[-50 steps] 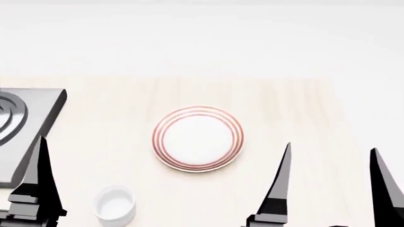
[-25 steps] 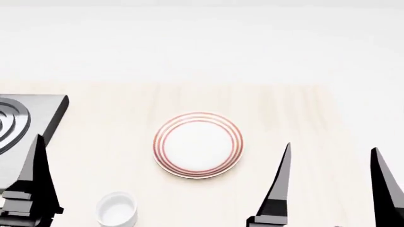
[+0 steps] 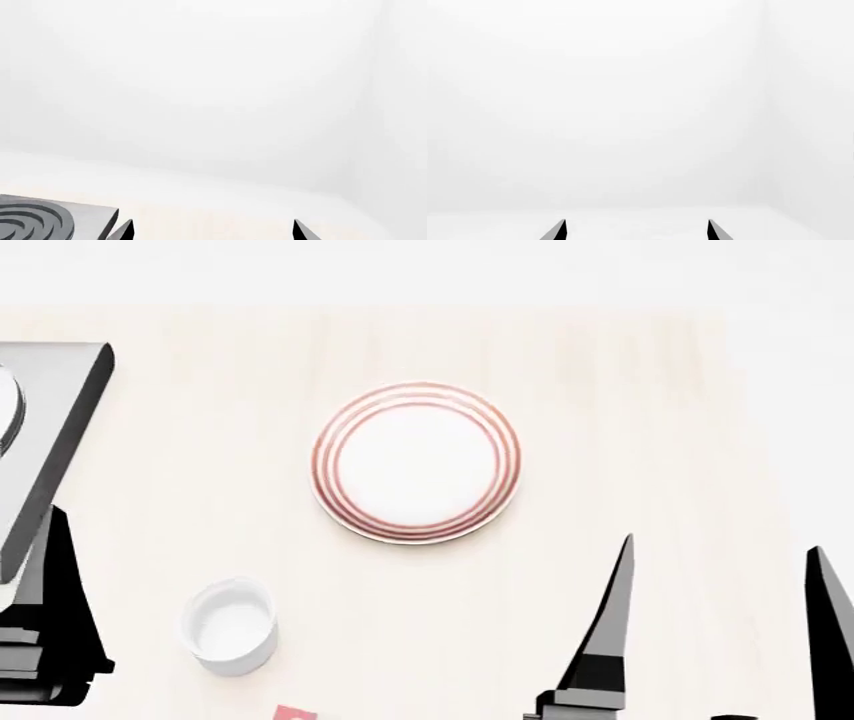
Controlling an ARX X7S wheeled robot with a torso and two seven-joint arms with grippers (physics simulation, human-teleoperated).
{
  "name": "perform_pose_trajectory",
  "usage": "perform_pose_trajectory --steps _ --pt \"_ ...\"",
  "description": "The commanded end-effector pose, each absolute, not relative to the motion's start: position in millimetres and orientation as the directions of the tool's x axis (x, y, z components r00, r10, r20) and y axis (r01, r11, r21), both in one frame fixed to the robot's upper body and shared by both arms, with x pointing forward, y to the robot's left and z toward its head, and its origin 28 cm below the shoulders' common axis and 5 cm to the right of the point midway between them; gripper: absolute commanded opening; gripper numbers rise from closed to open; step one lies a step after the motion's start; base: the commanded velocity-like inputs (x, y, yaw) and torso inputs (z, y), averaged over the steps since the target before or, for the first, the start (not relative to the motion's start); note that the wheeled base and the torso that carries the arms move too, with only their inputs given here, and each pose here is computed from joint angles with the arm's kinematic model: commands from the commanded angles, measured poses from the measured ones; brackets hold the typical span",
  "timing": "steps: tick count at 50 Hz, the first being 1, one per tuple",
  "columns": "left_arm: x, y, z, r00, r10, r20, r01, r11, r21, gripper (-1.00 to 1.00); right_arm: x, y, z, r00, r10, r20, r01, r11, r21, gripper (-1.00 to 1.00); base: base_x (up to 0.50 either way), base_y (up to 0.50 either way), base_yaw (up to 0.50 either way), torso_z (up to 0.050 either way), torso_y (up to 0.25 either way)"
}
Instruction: Pick the akita bowl on the cookies box and place it on the plate.
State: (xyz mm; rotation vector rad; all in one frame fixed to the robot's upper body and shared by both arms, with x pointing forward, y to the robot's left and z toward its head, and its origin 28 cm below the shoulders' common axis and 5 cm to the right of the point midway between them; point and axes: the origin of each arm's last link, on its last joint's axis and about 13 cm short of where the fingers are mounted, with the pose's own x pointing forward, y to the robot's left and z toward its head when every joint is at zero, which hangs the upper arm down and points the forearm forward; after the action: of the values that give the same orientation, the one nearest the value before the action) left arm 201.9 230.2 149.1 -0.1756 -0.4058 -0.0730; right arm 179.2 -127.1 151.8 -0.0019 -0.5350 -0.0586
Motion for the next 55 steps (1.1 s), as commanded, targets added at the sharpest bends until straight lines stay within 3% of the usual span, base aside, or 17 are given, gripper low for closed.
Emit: perform_pose_trajectory --steps 1,19,24,30,35,41,55 --pt "202.1 230.7 147.9 0.917 -0.032 0.397 0.101 0.983 -0.155 1.00 179.5 -128.1 152.0 0.856 -0.058 0.513 0.062 0.998 0.010 1.00 0.00 0.00 0.00 0.001 -0.250" --pt "201.5 230.5 145.2 0.918 -0.035 0.395 0.100 0.984 -0.147 1.00 179.0 -127.5 151.3 0.857 -0.055 0.512 0.059 0.998 0.009 1.00 0.00 0.00 0.00 0.001 -0.250" --pt "204.9 230.0 143.6 0.943 -0.020 0.332 0.082 0.981 -0.174 1.00 181.7 -128.4 151.5 0.888 -0.032 0.458 0.010 0.999 0.049 1.00 0.00 0.00 0.00 0.001 -0.193" --pt "207.4 230.1 142.3 0.952 0.001 0.305 0.042 0.990 -0.135 1.00 186.9 -127.9 150.9 0.932 0.012 0.362 -0.006 1.000 -0.017 1.00 0.00 0.00 0.00 0.000 0.000" --pt "211.6 233.8 140.3 0.968 0.024 0.249 0.004 0.994 -0.114 1.00 185.8 -131.4 164.9 0.946 0.113 0.304 -0.112 0.993 -0.021 1.00 0.00 0.00 0.00 0.000 0.000" --pt "217.3 240.5 138.4 0.982 0.063 0.180 -0.044 0.993 -0.110 1.00 181.3 -131.9 185.2 0.942 0.232 0.244 -0.201 0.969 -0.146 1.00 0.00 0.00 0.00 0.000 0.000" --pt "210.2 247.3 149.9 0.977 0.079 0.196 -0.060 0.993 -0.101 1.00 162.6 -128.9 235.9 0.854 0.508 0.113 -0.477 0.851 -0.221 1.00 0.00 0.00 0.00 0.000 0.000"
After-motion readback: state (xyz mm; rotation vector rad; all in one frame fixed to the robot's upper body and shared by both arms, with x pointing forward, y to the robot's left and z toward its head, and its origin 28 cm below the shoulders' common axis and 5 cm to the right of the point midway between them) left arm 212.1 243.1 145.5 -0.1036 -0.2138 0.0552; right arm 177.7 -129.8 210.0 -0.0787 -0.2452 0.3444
